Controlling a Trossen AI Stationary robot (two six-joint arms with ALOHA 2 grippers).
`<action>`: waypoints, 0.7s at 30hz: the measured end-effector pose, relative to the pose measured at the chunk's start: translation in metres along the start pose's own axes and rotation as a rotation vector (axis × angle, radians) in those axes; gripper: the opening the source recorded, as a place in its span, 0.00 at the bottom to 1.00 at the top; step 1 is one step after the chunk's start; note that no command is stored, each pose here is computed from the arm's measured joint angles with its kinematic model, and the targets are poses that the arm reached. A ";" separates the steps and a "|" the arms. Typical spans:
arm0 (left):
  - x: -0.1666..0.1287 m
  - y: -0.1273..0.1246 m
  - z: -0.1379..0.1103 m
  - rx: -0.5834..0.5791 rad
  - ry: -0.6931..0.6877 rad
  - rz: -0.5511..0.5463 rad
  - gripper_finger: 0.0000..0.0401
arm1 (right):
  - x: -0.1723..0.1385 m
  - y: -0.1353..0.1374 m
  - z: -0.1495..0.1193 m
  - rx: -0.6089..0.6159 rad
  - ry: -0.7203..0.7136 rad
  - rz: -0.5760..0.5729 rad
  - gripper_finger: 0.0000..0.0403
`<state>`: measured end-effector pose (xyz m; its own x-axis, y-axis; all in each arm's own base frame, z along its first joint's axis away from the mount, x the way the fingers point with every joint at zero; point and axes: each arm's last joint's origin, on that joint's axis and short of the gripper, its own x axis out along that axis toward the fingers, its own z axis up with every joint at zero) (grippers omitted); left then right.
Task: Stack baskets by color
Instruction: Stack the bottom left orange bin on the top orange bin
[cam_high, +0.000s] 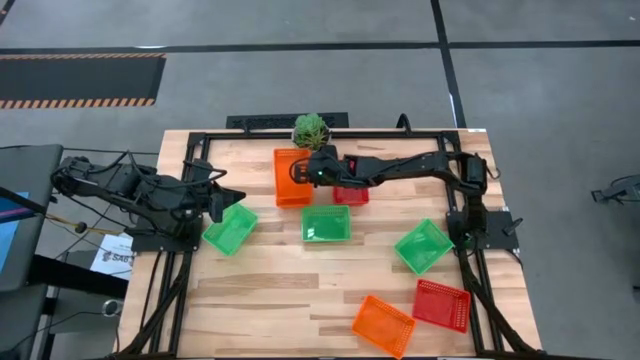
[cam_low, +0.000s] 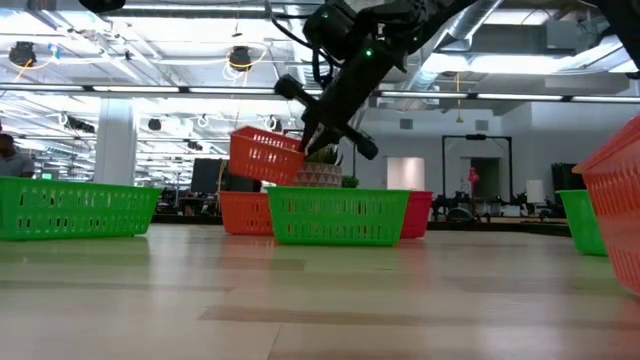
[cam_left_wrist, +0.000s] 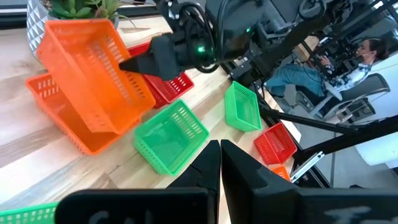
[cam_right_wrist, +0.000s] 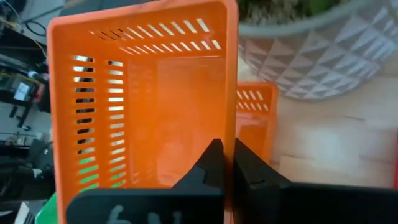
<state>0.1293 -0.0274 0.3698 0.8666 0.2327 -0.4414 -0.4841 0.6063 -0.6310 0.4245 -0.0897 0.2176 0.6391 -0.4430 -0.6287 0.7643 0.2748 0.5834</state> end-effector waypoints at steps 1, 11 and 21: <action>0.000 0.000 0.000 0.000 0.000 0.000 0.00 | 0.003 -0.001 -0.002 -0.003 0.005 -0.005 0.04; 0.000 0.000 0.000 -0.002 0.000 0.001 0.00 | 0.005 -0.002 -0.005 -0.028 0.022 -0.008 0.05; 0.000 0.000 0.000 -0.002 -0.003 0.002 0.00 | 0.004 -0.002 -0.007 -0.041 0.030 -0.009 0.05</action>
<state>0.1292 -0.0273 0.3698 0.8659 0.2365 -0.4407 -0.4863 0.6041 -0.6314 0.4262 -0.0863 0.2107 0.6342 -0.4196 -0.6494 0.7724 0.3058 0.5567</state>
